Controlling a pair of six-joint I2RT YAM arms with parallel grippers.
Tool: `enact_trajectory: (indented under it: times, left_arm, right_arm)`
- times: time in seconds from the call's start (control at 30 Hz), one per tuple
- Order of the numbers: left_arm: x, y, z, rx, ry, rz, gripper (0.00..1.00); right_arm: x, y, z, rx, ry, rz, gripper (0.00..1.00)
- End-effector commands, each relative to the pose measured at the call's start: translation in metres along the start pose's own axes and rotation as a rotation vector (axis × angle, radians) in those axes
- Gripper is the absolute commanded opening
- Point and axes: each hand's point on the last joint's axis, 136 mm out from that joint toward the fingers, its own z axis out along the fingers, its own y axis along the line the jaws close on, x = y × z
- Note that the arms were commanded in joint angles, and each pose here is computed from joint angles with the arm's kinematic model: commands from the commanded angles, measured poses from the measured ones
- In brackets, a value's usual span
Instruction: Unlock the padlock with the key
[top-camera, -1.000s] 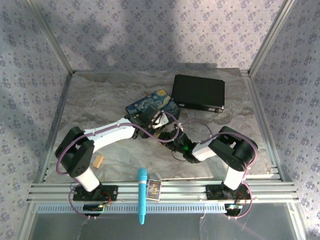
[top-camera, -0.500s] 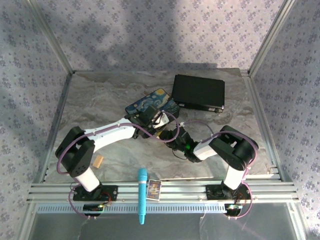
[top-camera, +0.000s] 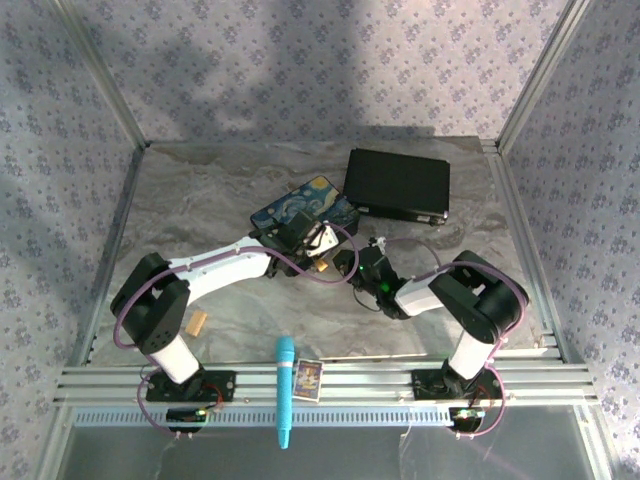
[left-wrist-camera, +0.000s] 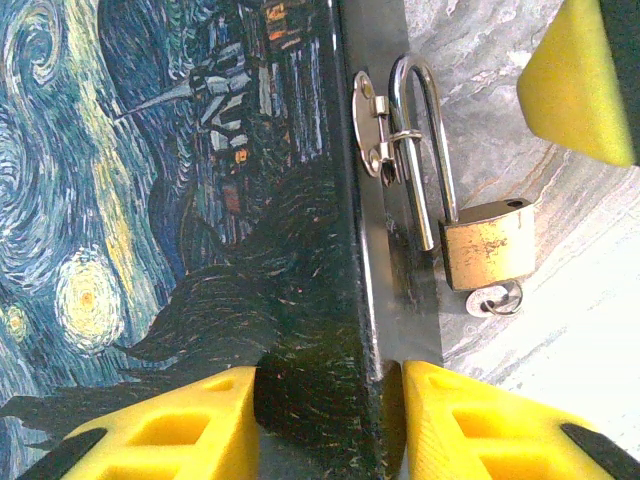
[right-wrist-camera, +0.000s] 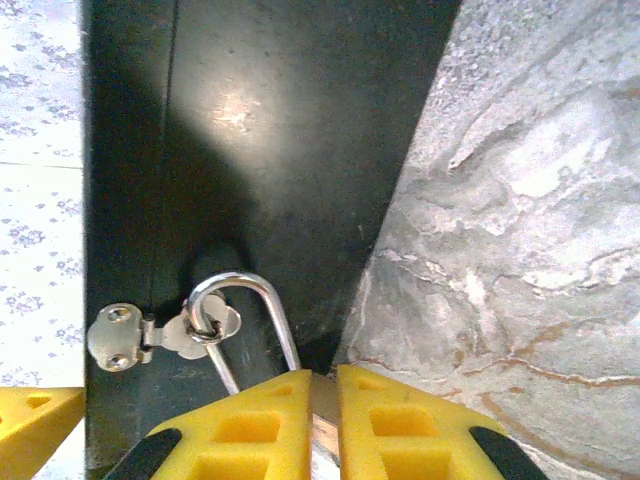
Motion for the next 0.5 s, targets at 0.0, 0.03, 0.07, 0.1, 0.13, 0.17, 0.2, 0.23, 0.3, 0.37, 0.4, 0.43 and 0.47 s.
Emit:
enact_trajectory:
  times: [0.0,0.03,0.07,0.1,0.13,0.17,0.2,0.23,0.3,0.37,0.4,0.43,0.47]
  left_arm:
    - [0.093,-0.065,0.017,0.251,0.315,0.079,0.39]
    - [0.093,-0.065,0.017,0.251,0.315,0.073,0.39]
    - [0.093,-0.064,0.017,0.251,0.314,0.068,0.39]
    - [0.093,-0.064,0.018,0.251,0.313,0.064,0.39]
    - [0.094,-0.065,0.018,0.255,0.314,0.064,0.39]
    - [0.094,-0.065,0.018,0.255,0.314,0.062,0.39]
    - [0.094,-0.065,0.019,0.253,0.316,0.061,0.39]
    - [0.094,-0.065,0.019,0.253,0.316,0.063,0.39]
    - [0.094,-0.065,0.019,0.254,0.32,0.061,0.39]
    - [0.094,-0.065,0.019,0.255,0.32,0.062,0.39]
    - [0.093,-0.064,0.02,0.253,0.319,0.06,0.39]
    - [0.093,-0.064,0.02,0.25,0.317,0.06,0.39]
    - [0.092,-0.063,0.019,0.25,0.318,0.06,0.39]
  right_arm:
    - [0.004,-0.007,0.0,0.048,0.001,-0.06,0.15]
    - [0.007,-0.012,-0.003,0.082,0.001,-0.098,0.16]
    - [0.009,-0.011,-0.006,0.094,0.001,-0.147,0.19]
    - [0.012,-0.011,-0.008,0.106,0.01,-0.185,0.23]
    - [0.013,-0.011,-0.01,0.124,0.013,-0.23,0.3]
    - [0.013,-0.012,-0.013,0.142,0.014,-0.273,0.36]
    - [0.013,-0.012,-0.015,0.157,0.015,-0.301,0.41]
    - [0.013,-0.01,-0.016,0.156,0.018,-0.335,0.46]
    - [0.014,-0.008,-0.017,0.154,0.026,-0.378,0.53]
    - [0.017,-0.007,-0.015,0.174,0.047,-0.418,0.6]
    - [0.019,-0.006,-0.013,0.182,0.059,-0.438,0.61]
    - [0.021,-0.004,-0.01,0.181,0.07,-0.457,0.62]
    - [0.023,-0.003,-0.006,0.177,0.082,-0.47,0.62]
